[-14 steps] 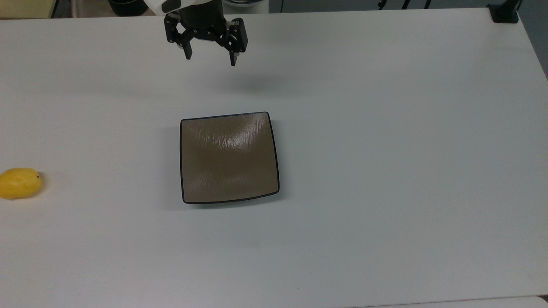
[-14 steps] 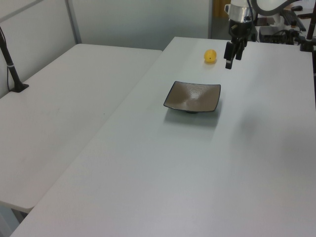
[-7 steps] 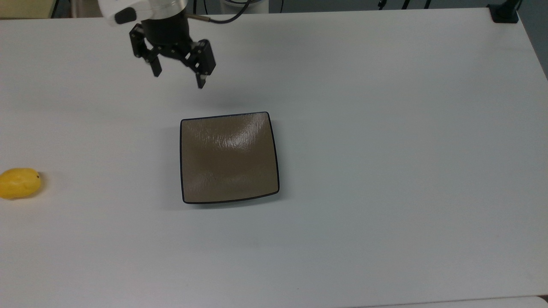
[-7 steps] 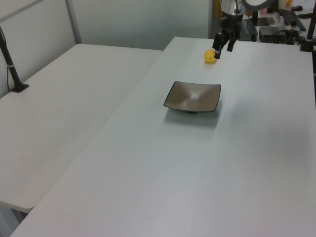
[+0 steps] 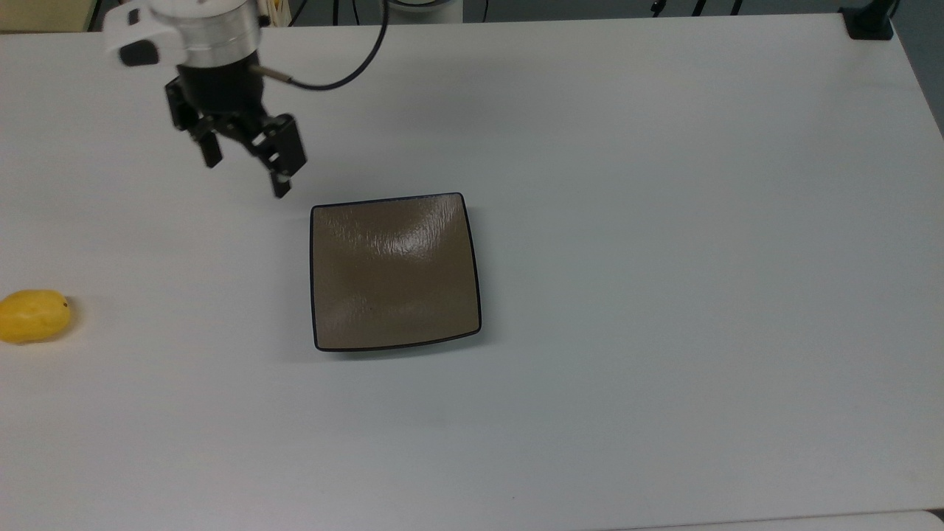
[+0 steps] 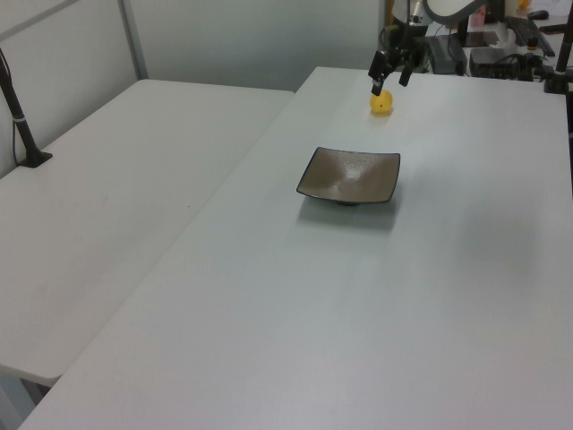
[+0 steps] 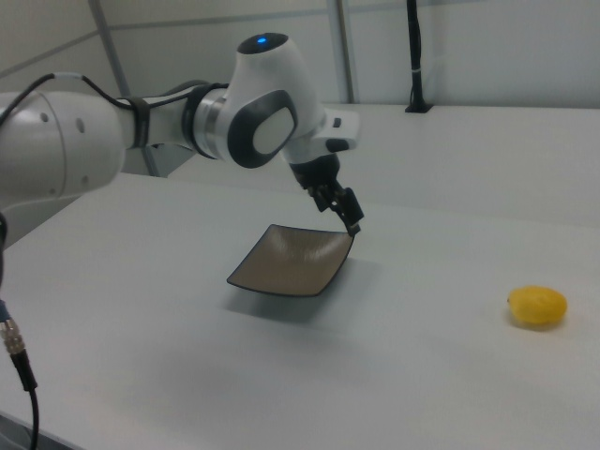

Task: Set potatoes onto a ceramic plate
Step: 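Move the open gripper toward the yellow potato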

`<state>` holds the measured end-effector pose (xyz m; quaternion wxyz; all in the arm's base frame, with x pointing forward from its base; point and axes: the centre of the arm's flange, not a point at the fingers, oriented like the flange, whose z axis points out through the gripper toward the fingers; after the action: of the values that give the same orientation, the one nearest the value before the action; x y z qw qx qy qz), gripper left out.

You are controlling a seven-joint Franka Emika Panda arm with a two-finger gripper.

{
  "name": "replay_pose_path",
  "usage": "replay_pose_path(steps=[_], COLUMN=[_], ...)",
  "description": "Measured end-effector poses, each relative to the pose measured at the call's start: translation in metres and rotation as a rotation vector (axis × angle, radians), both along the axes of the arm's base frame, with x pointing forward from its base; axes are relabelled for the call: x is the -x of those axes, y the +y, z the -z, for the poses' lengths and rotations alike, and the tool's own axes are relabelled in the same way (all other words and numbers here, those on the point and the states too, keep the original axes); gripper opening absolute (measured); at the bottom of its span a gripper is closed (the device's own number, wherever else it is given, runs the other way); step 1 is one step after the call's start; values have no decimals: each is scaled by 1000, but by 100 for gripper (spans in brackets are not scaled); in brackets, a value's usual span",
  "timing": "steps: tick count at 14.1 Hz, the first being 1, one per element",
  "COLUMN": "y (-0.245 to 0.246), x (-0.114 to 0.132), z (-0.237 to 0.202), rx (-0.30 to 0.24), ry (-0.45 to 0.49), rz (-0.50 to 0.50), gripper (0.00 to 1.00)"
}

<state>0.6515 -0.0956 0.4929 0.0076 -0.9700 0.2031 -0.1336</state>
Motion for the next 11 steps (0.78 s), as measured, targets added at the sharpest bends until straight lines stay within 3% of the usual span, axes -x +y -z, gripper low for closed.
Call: replay_pose_path(steps=[3, 11], y=[-33, -98], x=[-30, -75], z=[21, 57], rx=[22, 40], ry=[-16, -88], rz=[84, 285], gripper=[100, 100])
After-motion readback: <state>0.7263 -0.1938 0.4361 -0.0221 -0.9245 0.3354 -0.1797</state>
